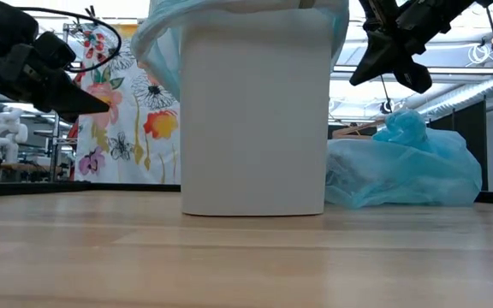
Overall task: Place trash/remove bag and relplace
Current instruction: Return to Home Position
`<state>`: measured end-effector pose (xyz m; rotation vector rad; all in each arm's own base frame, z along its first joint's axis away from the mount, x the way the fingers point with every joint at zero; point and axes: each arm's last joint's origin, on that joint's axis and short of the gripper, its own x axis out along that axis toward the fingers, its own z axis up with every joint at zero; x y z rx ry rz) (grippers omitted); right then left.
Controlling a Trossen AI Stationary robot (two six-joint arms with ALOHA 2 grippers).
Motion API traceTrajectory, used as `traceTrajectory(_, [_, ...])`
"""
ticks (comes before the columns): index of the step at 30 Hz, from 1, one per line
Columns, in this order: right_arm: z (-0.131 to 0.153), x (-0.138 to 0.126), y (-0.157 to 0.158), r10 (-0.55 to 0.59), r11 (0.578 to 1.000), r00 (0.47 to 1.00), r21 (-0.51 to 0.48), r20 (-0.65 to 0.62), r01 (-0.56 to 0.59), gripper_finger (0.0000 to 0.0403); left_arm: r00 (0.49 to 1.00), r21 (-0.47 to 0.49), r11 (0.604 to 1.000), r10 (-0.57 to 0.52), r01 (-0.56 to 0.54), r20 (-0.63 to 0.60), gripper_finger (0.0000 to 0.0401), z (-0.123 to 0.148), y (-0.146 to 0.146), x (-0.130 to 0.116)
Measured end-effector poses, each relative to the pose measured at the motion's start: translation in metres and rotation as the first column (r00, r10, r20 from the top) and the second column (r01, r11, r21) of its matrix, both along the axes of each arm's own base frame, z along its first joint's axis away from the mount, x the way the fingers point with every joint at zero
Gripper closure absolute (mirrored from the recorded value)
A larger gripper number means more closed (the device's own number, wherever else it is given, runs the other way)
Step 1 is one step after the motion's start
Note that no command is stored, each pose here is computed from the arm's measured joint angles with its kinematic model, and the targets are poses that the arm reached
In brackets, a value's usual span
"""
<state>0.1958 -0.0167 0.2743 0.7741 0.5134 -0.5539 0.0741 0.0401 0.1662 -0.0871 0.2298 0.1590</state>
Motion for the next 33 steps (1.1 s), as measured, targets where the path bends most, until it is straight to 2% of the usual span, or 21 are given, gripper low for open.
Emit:
traceTrajectory(10, [-0.002,-0.002,0.000,0.066,0.995,0.996,-0.076,-0.058,-0.070,0.0403,1.000,0.000,1.000,0.003,-0.003,-0.001,0.0373,0.000,0.000,0.000])
traceTrajectory(23, [-0.002,-0.002,0.000,0.038,0.999,0.998,-0.028,-0.043,-0.039,0.0403,1.000,0.000,1.000,0.003,-0.003,-0.001,0.0373,0.000,0.000,0.000])
traceTrajectory(26, [-0.003,-0.002,0.002,0.088,0.996,0.995,0.001,-0.045,-0.088,0.0403,1.000,0.000,1.000,0.003,-0.003,-0.001,0.0373,0.000,0.000,0.000])
traceTrajectory(28, [-0.002,-0.001,0.004,0.128,0.989,0.992,0.077,-0.019,-0.126,0.0403,1.000,0.000,1.000,0.003,-0.003,-0.001,0.0373,0.000,0.000,0.000])
traceTrajectory(29, [-0.001,0.001,0.005,0.161,0.984,0.987,0.082,0.000,-0.161,0.0403,1.000,0.000,1.000,0.003,-0.003,-0.001,0.0373,0.000,0.000,0.000])
traceTrajectory(31, [0.007,0.004,0.008,0.251,0.967,0.965,0.027,0.079,-0.254,0.0403,1.000,0.000,1.000,0.003,-0.003,-0.001,0.0373,0.000,0.000,0.000])
traceTrajectory(33, [0.021,0.001,0.011,0.329,0.944,0.929,-0.078,0.168,-0.320,0.0403,1.000,0.000,1.000,0.003,-0.003,-0.001,0.0373,0.000,0.000,0.000])
